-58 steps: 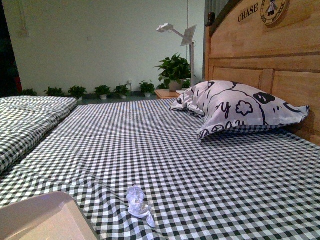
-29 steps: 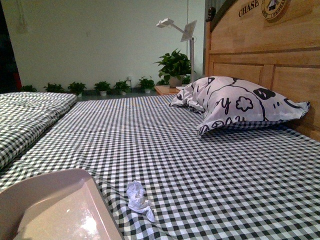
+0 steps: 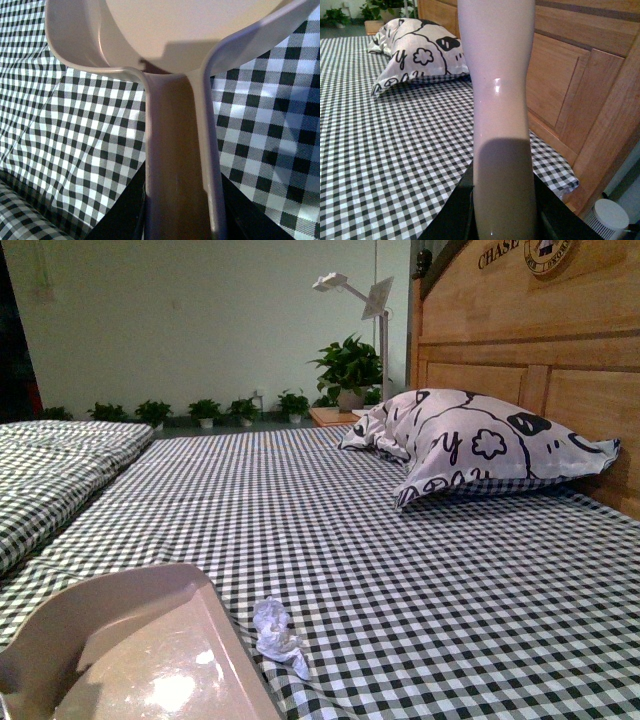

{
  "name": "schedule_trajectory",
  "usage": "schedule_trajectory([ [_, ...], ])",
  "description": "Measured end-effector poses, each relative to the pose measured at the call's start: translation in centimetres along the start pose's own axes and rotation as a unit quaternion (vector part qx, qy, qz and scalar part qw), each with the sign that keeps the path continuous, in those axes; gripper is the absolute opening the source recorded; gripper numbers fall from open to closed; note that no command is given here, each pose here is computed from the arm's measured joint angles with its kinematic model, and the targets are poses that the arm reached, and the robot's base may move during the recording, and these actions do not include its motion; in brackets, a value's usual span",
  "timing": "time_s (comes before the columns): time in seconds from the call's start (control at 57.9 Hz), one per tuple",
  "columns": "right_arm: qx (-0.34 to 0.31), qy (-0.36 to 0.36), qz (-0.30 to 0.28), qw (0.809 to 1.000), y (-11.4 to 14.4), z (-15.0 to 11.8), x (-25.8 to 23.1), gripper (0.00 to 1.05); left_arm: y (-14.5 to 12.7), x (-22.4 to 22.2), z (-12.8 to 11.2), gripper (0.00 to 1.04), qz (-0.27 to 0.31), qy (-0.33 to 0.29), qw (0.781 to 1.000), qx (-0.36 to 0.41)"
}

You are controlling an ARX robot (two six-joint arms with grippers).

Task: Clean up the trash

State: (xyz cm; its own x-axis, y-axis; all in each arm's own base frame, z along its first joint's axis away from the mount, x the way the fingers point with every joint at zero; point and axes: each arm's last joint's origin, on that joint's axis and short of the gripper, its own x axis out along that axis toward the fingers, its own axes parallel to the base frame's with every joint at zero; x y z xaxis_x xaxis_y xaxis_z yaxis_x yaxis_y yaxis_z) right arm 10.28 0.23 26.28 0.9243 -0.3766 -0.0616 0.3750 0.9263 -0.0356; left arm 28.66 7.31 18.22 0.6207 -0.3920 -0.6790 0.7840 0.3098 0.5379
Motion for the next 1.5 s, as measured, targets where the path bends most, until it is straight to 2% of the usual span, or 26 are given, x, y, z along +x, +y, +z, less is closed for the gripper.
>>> schedule_trajectory([
  [0.276, 0.0, 0.0, 0.0, 1.0, 0.0, 0.0, 0.0, 0.2, 0.0, 0.9, -0.6, 0.27, 0.001, 0.006, 1.0, -0.012],
  [0.691, 0.0, 0.0, 0.0, 1.0, 0.0, 0.0, 0.0, 0.2, -1.0, 1.6, -1.8, 0.27, -0.042, 0.022, 0.997, -0.064],
  [1.45, 0.0, 0.0, 0.0, 1.0, 0.0, 0.0, 0.0, 0.2, -0.7, 1.5, -1.8, 0.27, -0.045, 0.034, 0.996, -0.065],
  [1.502, 0.002, 0.033, 0.026, 0.999, 0.1, 0.0, 0.1, 0.2, -0.7, 1.5, -1.8, 0.27, -0.045, 0.034, 0.996, -0.065],
])
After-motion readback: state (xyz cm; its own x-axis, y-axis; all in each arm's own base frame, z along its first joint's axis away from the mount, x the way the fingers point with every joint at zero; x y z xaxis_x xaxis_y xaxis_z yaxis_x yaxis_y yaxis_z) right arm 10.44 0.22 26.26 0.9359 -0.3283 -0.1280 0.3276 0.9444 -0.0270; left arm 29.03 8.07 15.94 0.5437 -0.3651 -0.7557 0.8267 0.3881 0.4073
